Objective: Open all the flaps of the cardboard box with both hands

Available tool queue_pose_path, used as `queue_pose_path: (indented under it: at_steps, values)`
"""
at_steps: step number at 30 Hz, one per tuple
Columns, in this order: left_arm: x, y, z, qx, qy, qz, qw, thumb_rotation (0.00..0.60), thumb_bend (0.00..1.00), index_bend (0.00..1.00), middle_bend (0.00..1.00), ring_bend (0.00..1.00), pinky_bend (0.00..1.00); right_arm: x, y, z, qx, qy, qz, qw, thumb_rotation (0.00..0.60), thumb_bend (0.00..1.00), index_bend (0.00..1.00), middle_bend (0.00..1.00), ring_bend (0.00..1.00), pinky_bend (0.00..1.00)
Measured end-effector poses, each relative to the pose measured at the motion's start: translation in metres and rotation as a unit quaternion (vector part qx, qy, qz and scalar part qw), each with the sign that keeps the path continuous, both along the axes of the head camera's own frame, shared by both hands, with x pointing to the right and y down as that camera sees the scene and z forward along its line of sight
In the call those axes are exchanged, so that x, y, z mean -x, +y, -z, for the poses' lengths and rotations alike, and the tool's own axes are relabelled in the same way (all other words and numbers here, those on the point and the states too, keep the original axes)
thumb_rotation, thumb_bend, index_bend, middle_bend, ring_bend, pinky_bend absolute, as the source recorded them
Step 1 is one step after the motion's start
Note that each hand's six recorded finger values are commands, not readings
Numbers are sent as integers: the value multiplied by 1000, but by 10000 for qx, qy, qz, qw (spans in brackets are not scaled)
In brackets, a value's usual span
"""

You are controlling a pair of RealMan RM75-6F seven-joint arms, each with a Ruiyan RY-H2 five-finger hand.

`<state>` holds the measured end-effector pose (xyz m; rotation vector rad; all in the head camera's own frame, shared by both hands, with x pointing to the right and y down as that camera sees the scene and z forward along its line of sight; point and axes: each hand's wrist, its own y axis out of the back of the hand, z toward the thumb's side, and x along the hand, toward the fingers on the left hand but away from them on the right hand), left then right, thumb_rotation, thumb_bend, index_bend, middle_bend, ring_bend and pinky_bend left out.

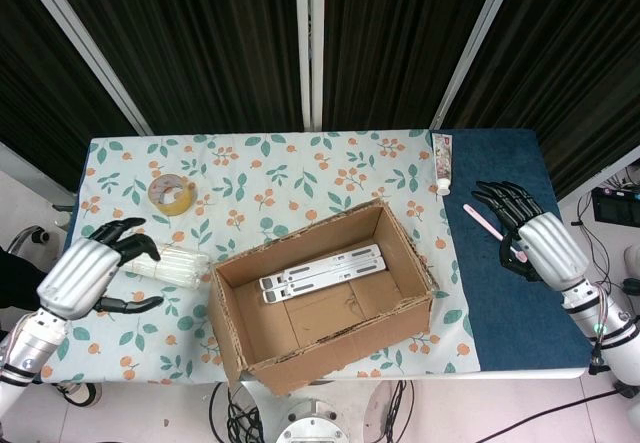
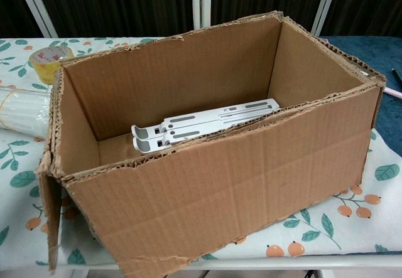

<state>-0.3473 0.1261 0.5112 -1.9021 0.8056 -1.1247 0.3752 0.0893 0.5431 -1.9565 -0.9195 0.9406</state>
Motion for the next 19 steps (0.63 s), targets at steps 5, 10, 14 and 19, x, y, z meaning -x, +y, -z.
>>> queue_pose_path:
  at_steps: [5, 10, 14, 19]
  values:
    - [40, 21, -29, -345, -828, 546, 9945, 151, 35, 58, 28, 64, 196, -24, 26, -16, -425, 1309, -160, 9904, 600, 481, 0, 0, 0, 0]
    - [95, 53, -52, -510, -1781, 1198, 9754, 85, 46, 47, 28, 56, 188, -67, 71, -31, -579, 2479, -967, 9622, 600, 473, 0, 0, 0, 0]
    - [120, 66, -54, -581, -1970, 1468, 9676, 57, 47, 45, 28, 56, 188, -91, 90, -35, -503, 2772, -1430, 9488, 600, 477, 0, 0, 0, 0]
    - [136, 76, -57, -613, -1722, 1740, 9676, 49, 49, 45, 29, 56, 188, -111, 104, -39, -351, 2478, -1928, 9488, 600, 477, 0, 0, 0, 0]
